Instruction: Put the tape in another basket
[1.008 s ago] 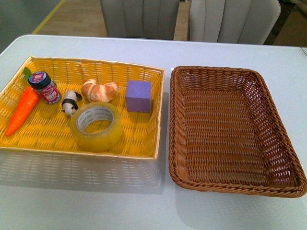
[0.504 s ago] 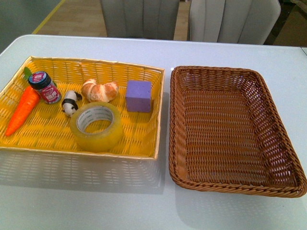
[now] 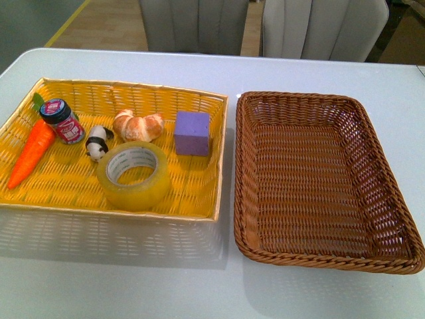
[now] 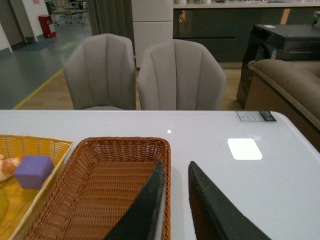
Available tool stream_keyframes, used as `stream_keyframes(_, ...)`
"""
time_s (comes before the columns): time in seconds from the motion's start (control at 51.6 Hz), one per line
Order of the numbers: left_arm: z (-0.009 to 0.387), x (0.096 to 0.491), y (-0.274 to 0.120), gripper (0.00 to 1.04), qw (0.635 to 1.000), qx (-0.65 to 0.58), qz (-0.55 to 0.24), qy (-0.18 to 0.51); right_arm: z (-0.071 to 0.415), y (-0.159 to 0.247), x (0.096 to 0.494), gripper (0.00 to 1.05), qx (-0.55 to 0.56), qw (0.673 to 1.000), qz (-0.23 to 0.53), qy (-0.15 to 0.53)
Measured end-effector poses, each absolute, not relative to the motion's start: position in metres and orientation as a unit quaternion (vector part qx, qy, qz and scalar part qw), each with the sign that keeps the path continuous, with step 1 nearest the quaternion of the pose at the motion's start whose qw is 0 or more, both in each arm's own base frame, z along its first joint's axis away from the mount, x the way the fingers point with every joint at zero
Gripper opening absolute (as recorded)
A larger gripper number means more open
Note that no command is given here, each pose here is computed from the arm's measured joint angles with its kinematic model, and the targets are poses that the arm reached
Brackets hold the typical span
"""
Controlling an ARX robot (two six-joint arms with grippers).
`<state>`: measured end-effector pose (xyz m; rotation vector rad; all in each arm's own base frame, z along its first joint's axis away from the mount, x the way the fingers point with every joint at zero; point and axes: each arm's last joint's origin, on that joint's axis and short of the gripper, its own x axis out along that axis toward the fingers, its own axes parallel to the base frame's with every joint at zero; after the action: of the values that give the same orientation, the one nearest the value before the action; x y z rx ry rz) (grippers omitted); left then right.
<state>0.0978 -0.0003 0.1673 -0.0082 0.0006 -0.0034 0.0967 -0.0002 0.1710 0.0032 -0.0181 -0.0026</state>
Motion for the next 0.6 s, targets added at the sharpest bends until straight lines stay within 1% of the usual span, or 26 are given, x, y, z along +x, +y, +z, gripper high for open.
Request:
stream_keyframes(0.116,0.1673,0.0978,-0.0003,0.96,1.0,-0.004,-0.002,0.0,0.171,-0.0002,0.0967,0.43,0.001,1.0,-0.001,-0.009)
stream_keyframes(0.174,0.1673,0.0978,-0.0003,0.96,1.0,-0.004,-0.002,0.0,0.171,-0.0002,0.0967,0.54,0.001,1.0,-0.001,-0.009)
stream_keyframes(0.194,0.1673,0.0978,-0.0003,0.96,1.0,-0.004,-0.002,0.0,0.171,-0.0002,0.0967,0.56,0.002,1.0,-0.001,-0.009)
stream_keyframes(0.291,0.1673,0.0978,-0.0003,0.96,1.0,-0.004,-0.002,0.0,0.171,-0.0002,0.0966,0.73,0.001,1.0,-0.001,-0.009)
stream_keyframes(0.31,0.1673,0.0978,-0.0003,0.96,1.0,-0.004,-0.002,0.0,0.171,-0.0002,0.0966,0.75,0.001,1.0,-0.001,-0.009)
stream_keyframes(0.368,0.1673,0.0978,-0.0003,0.96,1.0,-0.004,-0.002,0.0,0.171,-0.0002,0.0966,0.85,0.002,1.0,-0.001,-0.009)
stream_keyframes(0.388,0.1673,0.0978,-0.0003,0.96,1.0,-0.004,-0.002,0.0,0.171,-0.0002,0.0966,0.87,0.002,1.0,-0.001,-0.009)
stream_keyframes(0.446,0.1673,0.0978,-0.0003,0.96,1.0,-0.004,-0.002,0.0,0.171,-0.0002,0.0966,0.96,0.002,1.0,-0.001,-0.009)
stream_keyframes(0.543,0.1673,0.0978,-0.0003,0.96,1.0,-0.004,-0.002,0.0,0.171,-0.0002,0.0966,0.95,0.002,1.0,-0.001,-0.009)
stream_keyframes(0.581,0.1661,0.0984,-0.0002,0.96,0.999,-0.01,-0.015,0.028,0.171,-0.0002,0.0966,0.96,0.002,1.0,-0.001,-0.009)
stream_keyframes(0.601,0.167,0.098,-0.0006,0.96,0.997,-0.018,-0.038,0.067,0.171,-0.0002,0.0966,0.96,0.001,1.0,-0.002,-0.009)
